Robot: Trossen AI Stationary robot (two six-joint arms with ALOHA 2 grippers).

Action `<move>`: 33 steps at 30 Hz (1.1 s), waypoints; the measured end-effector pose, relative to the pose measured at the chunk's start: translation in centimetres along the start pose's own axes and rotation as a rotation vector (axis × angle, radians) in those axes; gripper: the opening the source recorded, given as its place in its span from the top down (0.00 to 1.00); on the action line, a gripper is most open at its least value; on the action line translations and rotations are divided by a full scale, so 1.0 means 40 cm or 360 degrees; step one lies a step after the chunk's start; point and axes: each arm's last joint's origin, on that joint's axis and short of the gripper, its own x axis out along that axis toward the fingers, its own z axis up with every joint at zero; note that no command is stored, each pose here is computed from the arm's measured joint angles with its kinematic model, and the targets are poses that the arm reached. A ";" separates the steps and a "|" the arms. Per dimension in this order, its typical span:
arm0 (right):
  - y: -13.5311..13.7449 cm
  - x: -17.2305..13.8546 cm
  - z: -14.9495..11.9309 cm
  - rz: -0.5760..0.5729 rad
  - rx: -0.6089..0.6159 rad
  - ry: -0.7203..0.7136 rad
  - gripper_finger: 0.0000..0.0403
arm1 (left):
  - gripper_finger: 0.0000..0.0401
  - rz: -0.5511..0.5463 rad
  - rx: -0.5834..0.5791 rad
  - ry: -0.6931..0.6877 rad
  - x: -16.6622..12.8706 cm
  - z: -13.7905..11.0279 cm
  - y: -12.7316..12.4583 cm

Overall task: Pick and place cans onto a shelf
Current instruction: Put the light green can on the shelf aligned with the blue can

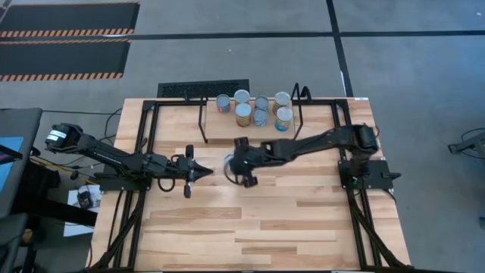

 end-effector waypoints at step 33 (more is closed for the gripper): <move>0.122 -0.245 -0.283 -0.0074 0.0323 -0.1038 0.96 | 0.91 0.0087 0.0168 0.0520 0.120 0.049 -0.054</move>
